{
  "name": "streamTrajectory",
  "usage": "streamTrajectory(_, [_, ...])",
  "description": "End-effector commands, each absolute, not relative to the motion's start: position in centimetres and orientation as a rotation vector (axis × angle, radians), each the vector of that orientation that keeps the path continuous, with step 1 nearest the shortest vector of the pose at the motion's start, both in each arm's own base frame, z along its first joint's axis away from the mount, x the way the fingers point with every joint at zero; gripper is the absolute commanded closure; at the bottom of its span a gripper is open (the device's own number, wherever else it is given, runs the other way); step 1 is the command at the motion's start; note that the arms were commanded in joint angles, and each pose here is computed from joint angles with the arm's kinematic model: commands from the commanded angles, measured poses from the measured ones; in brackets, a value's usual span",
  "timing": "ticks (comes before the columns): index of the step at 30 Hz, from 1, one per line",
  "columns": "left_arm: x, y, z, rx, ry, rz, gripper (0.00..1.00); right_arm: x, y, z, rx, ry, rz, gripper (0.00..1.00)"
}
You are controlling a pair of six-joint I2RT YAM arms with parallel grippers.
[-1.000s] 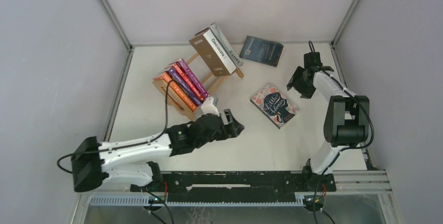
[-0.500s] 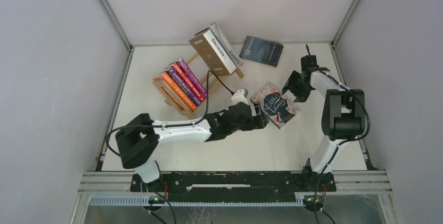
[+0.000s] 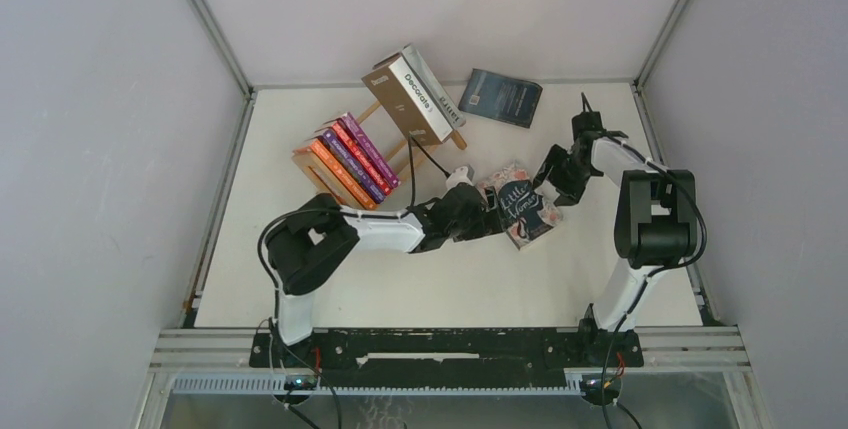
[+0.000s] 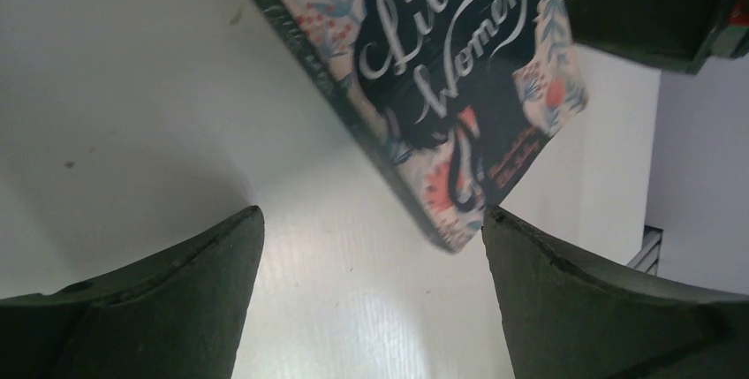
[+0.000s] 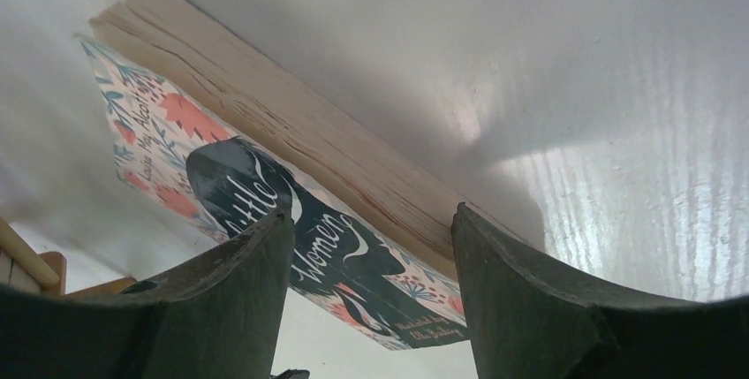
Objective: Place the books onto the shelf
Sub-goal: Pick up the book from the center of the board.
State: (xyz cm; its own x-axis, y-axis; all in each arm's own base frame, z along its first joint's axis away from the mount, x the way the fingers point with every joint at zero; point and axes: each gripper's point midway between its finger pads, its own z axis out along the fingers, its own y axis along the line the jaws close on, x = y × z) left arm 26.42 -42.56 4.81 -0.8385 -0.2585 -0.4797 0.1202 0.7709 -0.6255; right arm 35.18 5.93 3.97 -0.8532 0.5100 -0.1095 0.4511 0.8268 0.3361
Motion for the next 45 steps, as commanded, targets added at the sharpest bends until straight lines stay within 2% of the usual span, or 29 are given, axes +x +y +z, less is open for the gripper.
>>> streamTrajectory(1, [28.4,-45.3,7.4,-0.119,2.325,-1.039,0.03,33.4,8.3,4.3,0.694,2.886,0.523,0.28])
streamTrajectory(16, [30.4,-43.8,5.3,-0.204,2.336,-1.025,0.03,30.2,10.4,5.3,0.561,2.94,0.596,0.28])
streamTrajectory(22, [30.4,-43.9,5.3,-0.189,2.347,-1.017,0.03,30.4,12.4,7.5,0.474,2.865,0.71,0.33])
streamTrajectory(24, [30.3,-44.0,5.2,-0.181,2.353,-1.016,0.03,30.4,13.0,7.8,0.462,2.851,0.762,0.38])
streamTrajectory(34, [30.3,-44.8,4.9,-0.157,2.373,-1.045,0.04,29.7,14.4,4.7,0.51,2.879,0.87,0.41])
streamTrajectory(45, [30.4,-44.3,4.6,-0.151,2.385,-1.027,0.04,30.3,15.4,7.2,0.525,2.742,0.983,0.46])
